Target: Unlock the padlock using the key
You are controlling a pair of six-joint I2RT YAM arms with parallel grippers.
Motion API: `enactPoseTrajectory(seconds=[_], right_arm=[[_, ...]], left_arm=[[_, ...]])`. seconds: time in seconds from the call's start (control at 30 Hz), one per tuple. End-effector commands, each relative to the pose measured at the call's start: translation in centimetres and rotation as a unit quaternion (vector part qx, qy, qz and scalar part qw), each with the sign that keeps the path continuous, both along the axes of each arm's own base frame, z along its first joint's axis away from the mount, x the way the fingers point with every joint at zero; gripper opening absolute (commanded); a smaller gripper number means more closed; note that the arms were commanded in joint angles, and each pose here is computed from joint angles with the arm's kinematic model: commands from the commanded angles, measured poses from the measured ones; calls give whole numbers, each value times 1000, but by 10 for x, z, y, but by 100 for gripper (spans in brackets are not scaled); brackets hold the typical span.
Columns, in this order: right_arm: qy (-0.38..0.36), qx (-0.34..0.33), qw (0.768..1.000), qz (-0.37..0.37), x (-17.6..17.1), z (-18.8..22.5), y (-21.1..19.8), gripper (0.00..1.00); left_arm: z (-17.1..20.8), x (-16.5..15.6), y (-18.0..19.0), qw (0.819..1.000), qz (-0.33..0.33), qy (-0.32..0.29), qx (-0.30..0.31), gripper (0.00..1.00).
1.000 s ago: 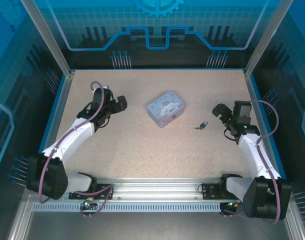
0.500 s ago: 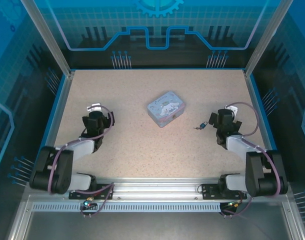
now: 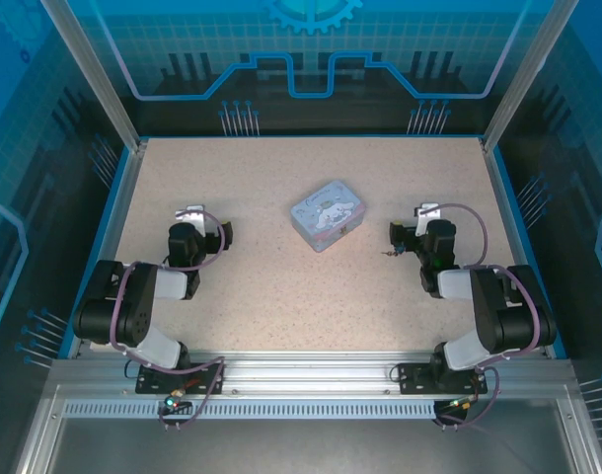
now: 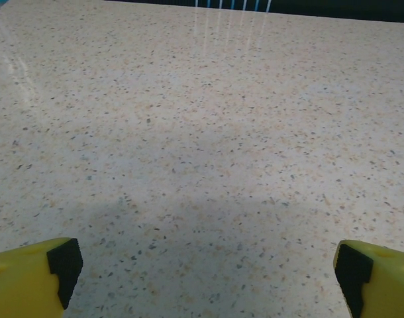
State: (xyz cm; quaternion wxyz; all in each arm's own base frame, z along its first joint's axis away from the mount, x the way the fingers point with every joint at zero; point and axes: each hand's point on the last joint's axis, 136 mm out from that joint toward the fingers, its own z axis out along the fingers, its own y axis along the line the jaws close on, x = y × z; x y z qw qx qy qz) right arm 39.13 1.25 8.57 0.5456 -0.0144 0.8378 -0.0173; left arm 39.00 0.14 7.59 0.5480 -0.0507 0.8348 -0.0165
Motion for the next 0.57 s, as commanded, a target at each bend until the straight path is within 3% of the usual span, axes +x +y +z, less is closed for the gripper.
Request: enactPoseTrajectory(seconds=[0.0, 0.53], right_arm=[[-17, -13, 1000, 13, 5, 10, 5, 100], [-11, -6, 999, 31, 6, 9, 9, 100]], left_arm=[[17, 9, -5, 999, -20, -30, -1, 99], [17, 8, -4, 999, -19, -30, 0, 99]])
